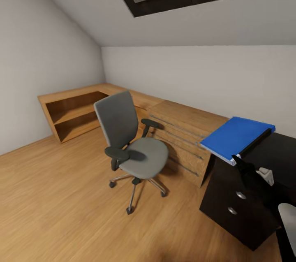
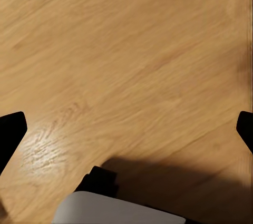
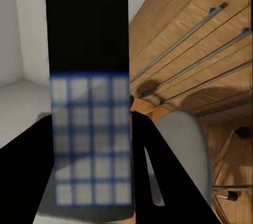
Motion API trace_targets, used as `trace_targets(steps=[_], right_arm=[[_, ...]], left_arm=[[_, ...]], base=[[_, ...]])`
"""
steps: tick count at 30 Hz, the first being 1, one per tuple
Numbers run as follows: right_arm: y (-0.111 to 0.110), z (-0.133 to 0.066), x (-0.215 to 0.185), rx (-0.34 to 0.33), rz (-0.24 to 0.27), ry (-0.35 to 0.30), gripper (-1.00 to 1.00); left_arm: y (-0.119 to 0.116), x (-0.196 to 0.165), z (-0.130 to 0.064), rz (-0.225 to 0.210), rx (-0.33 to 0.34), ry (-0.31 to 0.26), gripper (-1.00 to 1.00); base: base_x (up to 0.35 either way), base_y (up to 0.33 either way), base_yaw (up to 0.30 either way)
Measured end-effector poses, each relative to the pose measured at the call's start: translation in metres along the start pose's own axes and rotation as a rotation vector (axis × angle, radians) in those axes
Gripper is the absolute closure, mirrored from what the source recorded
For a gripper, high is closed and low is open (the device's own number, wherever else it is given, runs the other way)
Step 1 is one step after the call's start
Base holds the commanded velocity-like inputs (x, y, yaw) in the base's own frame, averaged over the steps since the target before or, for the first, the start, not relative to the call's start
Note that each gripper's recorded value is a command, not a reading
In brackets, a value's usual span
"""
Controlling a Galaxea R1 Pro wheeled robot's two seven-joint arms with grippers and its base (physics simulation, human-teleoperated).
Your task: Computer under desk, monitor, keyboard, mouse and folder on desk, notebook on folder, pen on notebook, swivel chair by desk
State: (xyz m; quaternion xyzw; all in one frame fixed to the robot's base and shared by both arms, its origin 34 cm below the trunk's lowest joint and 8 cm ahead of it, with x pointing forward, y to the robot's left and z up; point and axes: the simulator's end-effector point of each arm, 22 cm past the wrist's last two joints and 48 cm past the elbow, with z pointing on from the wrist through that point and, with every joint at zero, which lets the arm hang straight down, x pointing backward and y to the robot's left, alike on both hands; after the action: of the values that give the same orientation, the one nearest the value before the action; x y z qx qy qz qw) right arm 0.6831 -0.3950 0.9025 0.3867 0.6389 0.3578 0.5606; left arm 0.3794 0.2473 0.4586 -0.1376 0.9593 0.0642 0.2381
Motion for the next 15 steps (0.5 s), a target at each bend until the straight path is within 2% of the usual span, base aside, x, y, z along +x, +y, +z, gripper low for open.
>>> trace_targets(steps=[4, 15], right_arm=[[0.002, -0.003, -0.012, 0.008, 0.005, -0.021, 1.00], [0.009, -0.003, -0.018, 0.028, 0.017, -0.020, 1.00]], left_arm=[[0.000, -0.004, -0.006, 0.000, 0.000, 0.000, -1.00], [0.001, -0.014, -0.022, 0.000, 0.000, -0.001, -1.00]], base=[[0.000, 0.000, -0.300], [0.000, 0.000, -0.300]])
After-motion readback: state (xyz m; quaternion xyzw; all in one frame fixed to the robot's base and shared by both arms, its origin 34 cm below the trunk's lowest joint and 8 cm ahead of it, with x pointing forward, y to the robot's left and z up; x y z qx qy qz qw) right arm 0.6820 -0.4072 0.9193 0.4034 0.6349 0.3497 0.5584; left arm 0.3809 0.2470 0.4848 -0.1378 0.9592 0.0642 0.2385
